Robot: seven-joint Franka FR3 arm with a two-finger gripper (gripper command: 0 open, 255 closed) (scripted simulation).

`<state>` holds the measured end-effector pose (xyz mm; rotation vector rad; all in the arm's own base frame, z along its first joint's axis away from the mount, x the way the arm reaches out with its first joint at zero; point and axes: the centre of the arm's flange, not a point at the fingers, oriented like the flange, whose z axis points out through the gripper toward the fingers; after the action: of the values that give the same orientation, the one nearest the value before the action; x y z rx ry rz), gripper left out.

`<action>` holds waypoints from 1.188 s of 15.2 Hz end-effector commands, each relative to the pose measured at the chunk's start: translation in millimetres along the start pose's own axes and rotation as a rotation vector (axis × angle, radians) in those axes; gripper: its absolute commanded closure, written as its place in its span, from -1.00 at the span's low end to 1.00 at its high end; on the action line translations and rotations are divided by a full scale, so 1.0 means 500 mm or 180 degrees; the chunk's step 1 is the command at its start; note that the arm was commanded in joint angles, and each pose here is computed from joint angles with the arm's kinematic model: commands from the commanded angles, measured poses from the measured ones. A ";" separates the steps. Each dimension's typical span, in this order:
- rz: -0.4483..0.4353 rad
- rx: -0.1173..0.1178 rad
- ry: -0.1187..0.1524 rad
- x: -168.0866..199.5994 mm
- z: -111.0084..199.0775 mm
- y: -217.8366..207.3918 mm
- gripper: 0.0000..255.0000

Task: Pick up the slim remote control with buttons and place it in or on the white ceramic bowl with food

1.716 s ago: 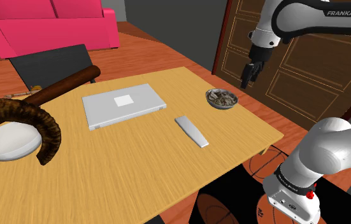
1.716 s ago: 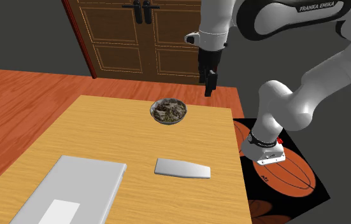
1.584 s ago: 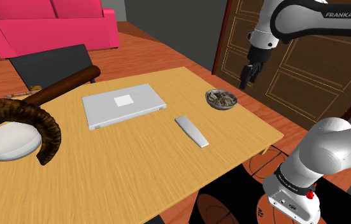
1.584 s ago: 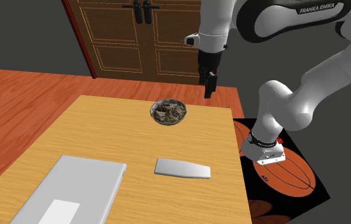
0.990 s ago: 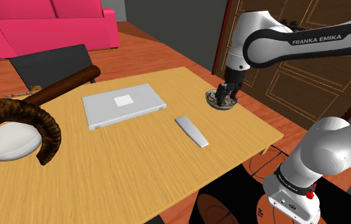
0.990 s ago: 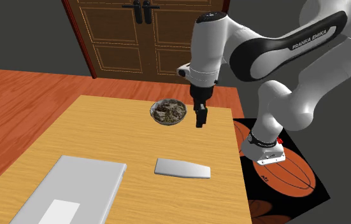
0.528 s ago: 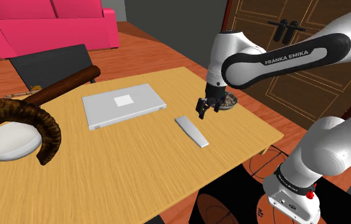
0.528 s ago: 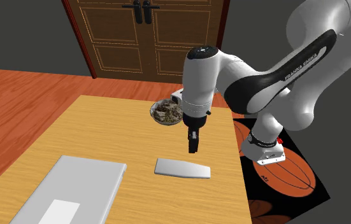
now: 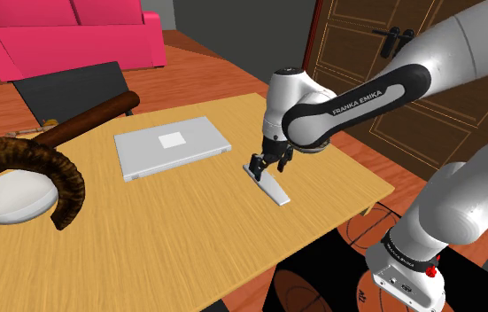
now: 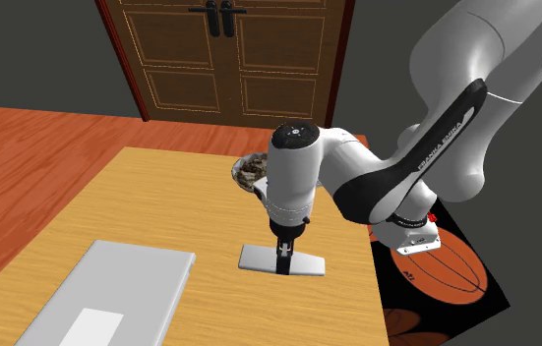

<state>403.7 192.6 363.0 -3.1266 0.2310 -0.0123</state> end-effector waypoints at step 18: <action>0.0009 0.0003 0.0001 0.003 0.071 -0.006 1.00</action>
<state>405.8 195.3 327.5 -3.1255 0.2353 -0.0128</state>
